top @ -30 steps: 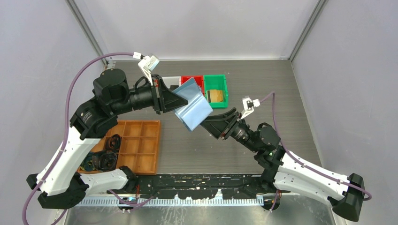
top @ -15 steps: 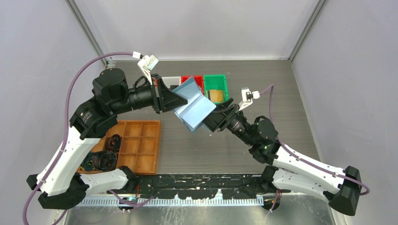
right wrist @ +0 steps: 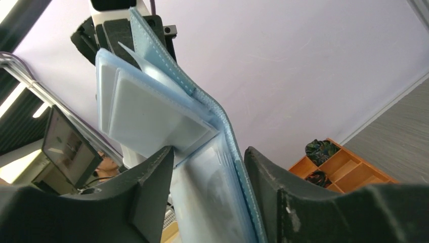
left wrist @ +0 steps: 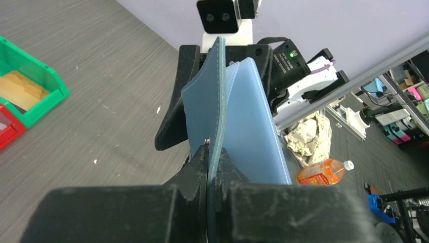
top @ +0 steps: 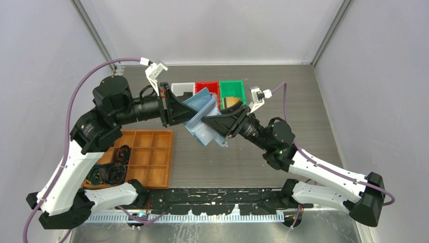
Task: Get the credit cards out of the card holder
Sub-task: Open the card holder at the center of the board.
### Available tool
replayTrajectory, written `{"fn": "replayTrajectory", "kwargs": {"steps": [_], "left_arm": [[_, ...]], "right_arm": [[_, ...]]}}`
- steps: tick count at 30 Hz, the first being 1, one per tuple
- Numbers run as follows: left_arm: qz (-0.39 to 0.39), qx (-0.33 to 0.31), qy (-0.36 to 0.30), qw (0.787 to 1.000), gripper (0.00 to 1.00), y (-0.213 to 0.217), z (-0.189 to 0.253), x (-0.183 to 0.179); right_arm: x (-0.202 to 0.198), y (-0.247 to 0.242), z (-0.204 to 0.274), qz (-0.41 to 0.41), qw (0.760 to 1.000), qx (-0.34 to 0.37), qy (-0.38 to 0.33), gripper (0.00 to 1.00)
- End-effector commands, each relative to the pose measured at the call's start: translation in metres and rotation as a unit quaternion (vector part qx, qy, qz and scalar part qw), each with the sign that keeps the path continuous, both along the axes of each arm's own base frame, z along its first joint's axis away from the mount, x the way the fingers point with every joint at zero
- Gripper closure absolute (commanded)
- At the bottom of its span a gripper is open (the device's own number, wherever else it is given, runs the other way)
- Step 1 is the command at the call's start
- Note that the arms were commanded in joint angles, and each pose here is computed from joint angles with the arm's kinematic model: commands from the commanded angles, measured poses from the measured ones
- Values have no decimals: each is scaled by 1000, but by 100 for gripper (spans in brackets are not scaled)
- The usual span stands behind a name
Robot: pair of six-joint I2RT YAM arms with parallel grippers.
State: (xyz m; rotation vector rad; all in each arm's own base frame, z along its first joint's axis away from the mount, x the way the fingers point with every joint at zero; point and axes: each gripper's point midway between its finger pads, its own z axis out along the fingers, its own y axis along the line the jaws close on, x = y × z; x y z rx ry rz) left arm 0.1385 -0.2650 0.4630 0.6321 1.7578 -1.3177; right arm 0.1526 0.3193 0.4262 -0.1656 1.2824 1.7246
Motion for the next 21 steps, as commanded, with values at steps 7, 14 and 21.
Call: {"fn": "replayTrajectory", "kwargs": {"steps": [7,14,21], "left_arm": [[124,2,-116,986,92,31,12,33],[28,9,-111,993,68,22,6,0],[-16,46,-219,975,40,19,-18,0]], "right_arm": [[-26,-15,35,43,998,36,-12,95],[-16,-9,15,24,999,-32,28,99],[13,8,-7,-35,981,-147,118,99]]}}
